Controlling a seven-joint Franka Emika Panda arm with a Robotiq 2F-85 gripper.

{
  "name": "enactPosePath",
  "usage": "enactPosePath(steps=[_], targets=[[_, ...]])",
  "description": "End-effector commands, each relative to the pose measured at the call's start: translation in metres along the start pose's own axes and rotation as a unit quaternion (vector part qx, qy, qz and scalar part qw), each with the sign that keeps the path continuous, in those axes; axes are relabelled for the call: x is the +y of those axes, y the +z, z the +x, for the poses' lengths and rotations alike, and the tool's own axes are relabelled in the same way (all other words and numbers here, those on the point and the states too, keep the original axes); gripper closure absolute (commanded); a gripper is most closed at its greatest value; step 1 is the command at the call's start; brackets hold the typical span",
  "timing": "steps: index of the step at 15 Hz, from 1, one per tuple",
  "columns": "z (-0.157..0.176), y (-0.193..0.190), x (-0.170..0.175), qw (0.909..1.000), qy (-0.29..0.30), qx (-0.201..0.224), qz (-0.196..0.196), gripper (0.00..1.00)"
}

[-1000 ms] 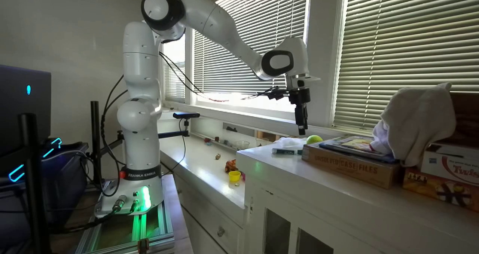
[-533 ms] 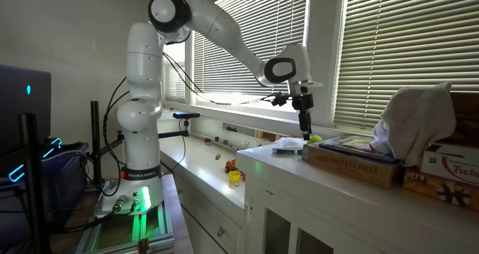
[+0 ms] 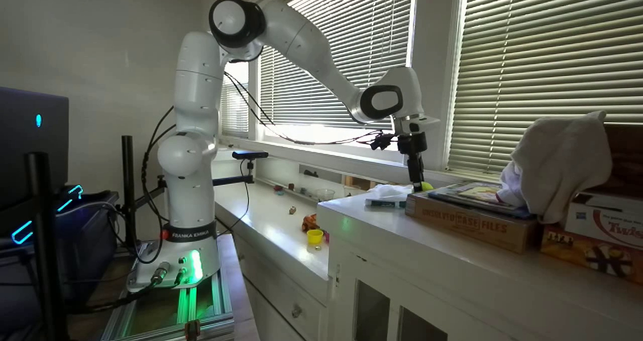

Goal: Put the green tennis ball on the window sill

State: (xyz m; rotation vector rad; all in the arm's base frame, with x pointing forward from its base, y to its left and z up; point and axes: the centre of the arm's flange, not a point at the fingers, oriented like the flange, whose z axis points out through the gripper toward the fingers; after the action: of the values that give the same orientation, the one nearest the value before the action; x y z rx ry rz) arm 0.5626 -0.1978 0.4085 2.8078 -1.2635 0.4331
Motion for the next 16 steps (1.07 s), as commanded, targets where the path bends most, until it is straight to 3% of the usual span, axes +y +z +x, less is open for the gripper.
enactPosePath(steps=[1,3,7,11,14,16], targets=[[0.013,0.005,-0.007,0.9999,0.002,0.005,0.010,0.00],[0.014,0.007,-0.008,1.0000,0.003,0.002,0.009,0.28],[0.018,0.008,-0.009,0.9998,0.012,-0.005,0.014,0.57],[0.019,-0.009,-0.012,0.9997,0.017,-0.006,0.018,0.58],[0.018,-0.046,-0.016,0.9995,0.014,-0.017,0.024,0.58],[0.012,-0.069,-0.021,0.9982,-0.004,-0.034,0.049,0.58]])
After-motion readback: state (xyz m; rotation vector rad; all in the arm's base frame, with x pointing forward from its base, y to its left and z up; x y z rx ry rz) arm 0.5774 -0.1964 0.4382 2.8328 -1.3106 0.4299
